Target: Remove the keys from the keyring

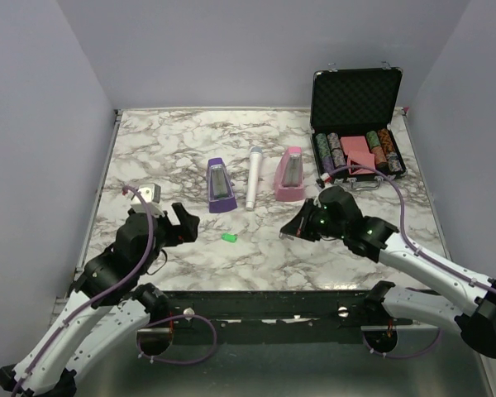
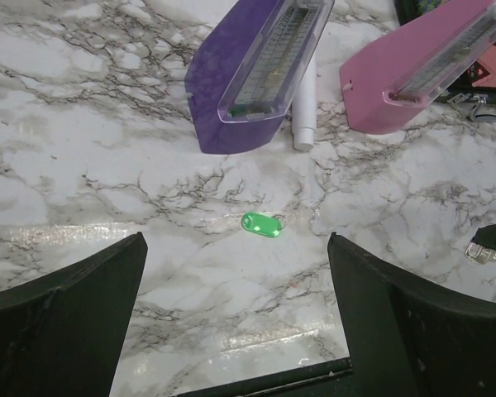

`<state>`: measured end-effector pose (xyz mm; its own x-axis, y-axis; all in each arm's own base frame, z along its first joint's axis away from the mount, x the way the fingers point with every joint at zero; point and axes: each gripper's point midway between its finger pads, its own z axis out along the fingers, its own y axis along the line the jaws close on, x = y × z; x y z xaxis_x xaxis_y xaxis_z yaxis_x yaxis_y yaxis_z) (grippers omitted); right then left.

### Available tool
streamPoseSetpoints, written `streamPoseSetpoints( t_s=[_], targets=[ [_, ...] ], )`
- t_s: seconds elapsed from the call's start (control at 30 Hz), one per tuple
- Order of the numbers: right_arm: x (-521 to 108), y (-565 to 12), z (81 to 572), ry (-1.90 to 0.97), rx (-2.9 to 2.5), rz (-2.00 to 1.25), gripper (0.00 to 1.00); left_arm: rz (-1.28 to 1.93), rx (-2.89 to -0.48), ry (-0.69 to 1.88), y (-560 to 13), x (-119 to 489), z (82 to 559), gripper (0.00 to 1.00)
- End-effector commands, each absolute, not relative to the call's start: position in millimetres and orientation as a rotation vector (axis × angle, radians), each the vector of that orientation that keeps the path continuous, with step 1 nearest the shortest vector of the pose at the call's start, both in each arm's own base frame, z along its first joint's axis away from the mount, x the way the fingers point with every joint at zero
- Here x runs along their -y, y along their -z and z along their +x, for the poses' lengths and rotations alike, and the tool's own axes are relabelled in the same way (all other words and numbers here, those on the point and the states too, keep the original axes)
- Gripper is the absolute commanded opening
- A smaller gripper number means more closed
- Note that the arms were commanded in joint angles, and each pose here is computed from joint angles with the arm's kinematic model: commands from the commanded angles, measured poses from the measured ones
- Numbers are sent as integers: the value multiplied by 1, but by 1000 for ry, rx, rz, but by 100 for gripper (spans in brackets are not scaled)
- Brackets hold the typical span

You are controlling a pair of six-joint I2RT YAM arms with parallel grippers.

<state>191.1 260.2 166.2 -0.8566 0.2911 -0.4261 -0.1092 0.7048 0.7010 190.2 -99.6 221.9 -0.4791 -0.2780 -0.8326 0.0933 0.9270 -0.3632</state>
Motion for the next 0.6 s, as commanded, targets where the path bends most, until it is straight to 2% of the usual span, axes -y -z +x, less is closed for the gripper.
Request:
streamPoseSetpoints(
  t_s=[0.0, 0.27, 0.57],
  targets=[
    [-245, -156, 205, -953, -2339, 336, 1, -128, -1923, 407, -228, 81, 186, 99],
    [-229, -123, 216, -877, -2301, 526, 1, -158, -1810, 410, -246, 60, 173, 99],
    [-248, -95, 235, -918, -2273, 592, 1, -138, -1787, 378, -245, 51, 167, 99]
  ],
)
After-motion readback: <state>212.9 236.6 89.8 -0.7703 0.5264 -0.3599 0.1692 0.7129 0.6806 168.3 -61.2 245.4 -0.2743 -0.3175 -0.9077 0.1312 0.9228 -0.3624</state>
